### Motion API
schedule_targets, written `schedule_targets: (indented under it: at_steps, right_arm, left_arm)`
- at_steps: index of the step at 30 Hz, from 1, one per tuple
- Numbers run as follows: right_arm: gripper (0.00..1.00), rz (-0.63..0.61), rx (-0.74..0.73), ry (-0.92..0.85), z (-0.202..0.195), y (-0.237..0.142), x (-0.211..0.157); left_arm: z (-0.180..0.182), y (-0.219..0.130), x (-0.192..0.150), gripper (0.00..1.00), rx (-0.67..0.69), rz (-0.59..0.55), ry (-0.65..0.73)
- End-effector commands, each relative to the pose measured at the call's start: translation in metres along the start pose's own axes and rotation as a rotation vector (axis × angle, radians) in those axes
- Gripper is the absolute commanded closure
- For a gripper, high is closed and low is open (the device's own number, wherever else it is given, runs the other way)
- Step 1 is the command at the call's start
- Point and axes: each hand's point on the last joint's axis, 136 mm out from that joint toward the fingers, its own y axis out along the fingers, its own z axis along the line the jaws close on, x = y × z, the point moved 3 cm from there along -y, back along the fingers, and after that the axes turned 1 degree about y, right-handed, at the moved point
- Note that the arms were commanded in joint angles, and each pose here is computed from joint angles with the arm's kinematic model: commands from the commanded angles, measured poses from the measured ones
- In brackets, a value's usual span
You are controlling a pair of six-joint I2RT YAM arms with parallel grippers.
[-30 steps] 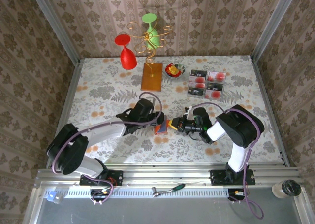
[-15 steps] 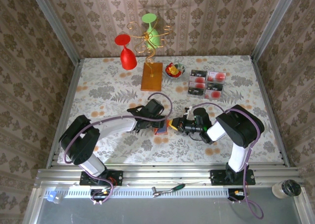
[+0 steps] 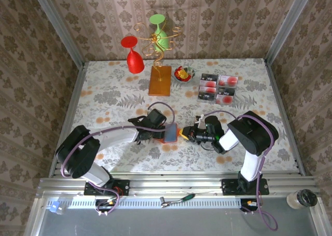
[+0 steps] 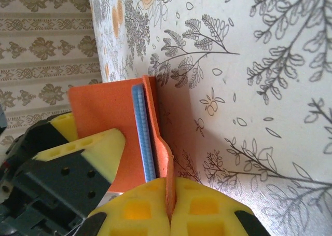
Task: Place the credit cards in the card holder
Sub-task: Open the card holder at the center of the table.
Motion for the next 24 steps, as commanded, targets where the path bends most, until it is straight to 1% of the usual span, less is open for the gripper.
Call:
schedule_targets:
  at_steps: [1,13,19,22,24]
  right_arm:
    - [1.0,-0.034,0.001,-0.025,0.0,-0.001,0.001]
    - [1.0,-0.038,-0.017,-0.015,-0.003,-0.002,0.001]
    - [1.0,-0.03,-0.04,-0.019,-0.003,-0.003,0.0]
    - [0.88,-0.028,-0.05,-0.029,0.001,-0.006,0.0]
    - [0.76,-0.025,-0.061,-0.041,0.006,-0.009,0.0]
  left_arm:
    - [0.01,0.0,-0.007,0.3,0.027,-0.004,-0.03]
    - [0.021,0.019,-0.026,0.31,0.09,0.042,-0.014]
    - [0.021,0.015,-0.023,0.31,0.079,0.017,-0.003]
    - [0.02,0.012,-0.021,0.31,0.07,0.007,-0.001]
    - [0.019,0.011,-0.02,0.31,0.063,0.001,0.0]
